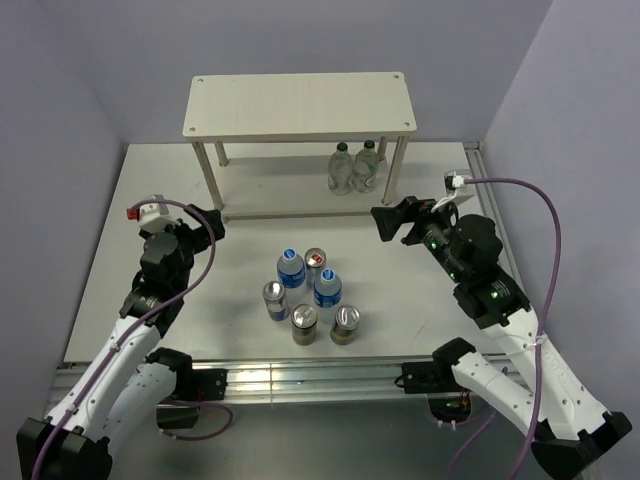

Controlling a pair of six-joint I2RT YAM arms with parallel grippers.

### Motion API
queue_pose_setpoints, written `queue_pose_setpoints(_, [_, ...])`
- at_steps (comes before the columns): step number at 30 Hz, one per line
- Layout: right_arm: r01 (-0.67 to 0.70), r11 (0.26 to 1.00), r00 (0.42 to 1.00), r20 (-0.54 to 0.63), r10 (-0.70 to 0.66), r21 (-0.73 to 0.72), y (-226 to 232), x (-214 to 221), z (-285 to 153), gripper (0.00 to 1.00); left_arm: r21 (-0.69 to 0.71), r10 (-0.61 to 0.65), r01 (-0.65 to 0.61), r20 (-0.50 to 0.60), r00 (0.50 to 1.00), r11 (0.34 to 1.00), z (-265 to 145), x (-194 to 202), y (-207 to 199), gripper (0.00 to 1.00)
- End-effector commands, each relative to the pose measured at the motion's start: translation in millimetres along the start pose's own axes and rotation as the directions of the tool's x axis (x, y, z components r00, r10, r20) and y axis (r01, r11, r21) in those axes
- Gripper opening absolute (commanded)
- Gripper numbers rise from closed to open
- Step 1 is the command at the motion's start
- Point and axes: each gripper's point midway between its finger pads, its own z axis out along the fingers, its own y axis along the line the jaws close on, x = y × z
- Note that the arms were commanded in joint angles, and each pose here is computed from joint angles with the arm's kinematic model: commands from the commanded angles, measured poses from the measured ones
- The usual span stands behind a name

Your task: Place and organize the beverage onto the shelf

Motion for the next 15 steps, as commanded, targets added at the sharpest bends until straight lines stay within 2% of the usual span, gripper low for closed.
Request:
queue_pose_setpoints(1, [0.044,0.998,0.999,-0.005,-0.044,0.043,-7,5,-6,1.0,-0.056,0.049,-0.047,0.034,0.998,0.997,-2,-2,13,0.98])
queue_pose_setpoints(4, [0.065,0.998,0.998,0.012,-0.065,0.007,4,11,-14,1.0,-0.02,0.075,-0.074,0.014,0.997,0.997,-6,4,1,0.98])
queue_pose_setpoints(5, [0.076,0.994,0.997,0.028,-0.079,0.082,-7,13,-16,1.0,0.027,0.085,-0.085,-0.004,0.996,0.996,-8,9,-11,0.98])
queue_pose_setpoints(7, [0.095,0.992,0.995,0.026,-0.098,0.088,4,22,-24,1.0,0.069,0.097,-0.096,-0.02,0.995,0.993,-12,11,-25,0.98])
queue_pose_setpoints(8, [0.108,0.98,0.993,0.03,-0.114,0.17,-6,23,-29,1.0,0.1,0.107,-0.103,-0.034,0.994,0.99,-17,18,-36,0.98])
queue_pose_setpoints(9, [0.111,0.973,0.992,0.032,-0.119,0.201,-7,25,-33,1.0,0.1,0.118,-0.113,-0.047,0.992,0.989,-21,23,-39,0.98])
queue_pose_setpoints(10, [0.129,0.978,0.991,0.002,-0.131,0.162,10,37,-38,1.0,0.1,0.122,-0.116,-0.049,0.991,0.988,-24,25,-43,0.98])
queue_pose_setpoints(11, [0.128,0.962,0.991,0.011,-0.135,0.239,1,36,-44,1.0,0.061,0.126,-0.124,-0.029,0.992,0.99,-27,23,-40,0.99])
queue_pose_setpoints(12, [0.129,0.959,0.991,0.007,-0.135,0.253,3,39,-47,1.0,0.104,0.126,-0.122,-0.036,0.991,0.987,-37,28,-54,0.99])
queue_pose_setpoints(13, [0.152,0.964,0.988,-0.024,-0.151,0.218,17,51,-51,1.0,0.088,0.14,-0.135,-0.059,0.988,0.987,-42,34,-51,0.99])
queue_pose_setpoints(15, [0.146,0.955,0.989,-0.03,-0.143,0.259,16,57,-57,1.0,0.086,0.144,-0.138,-0.062,0.988,0.987,-53,37,-58,0.99])
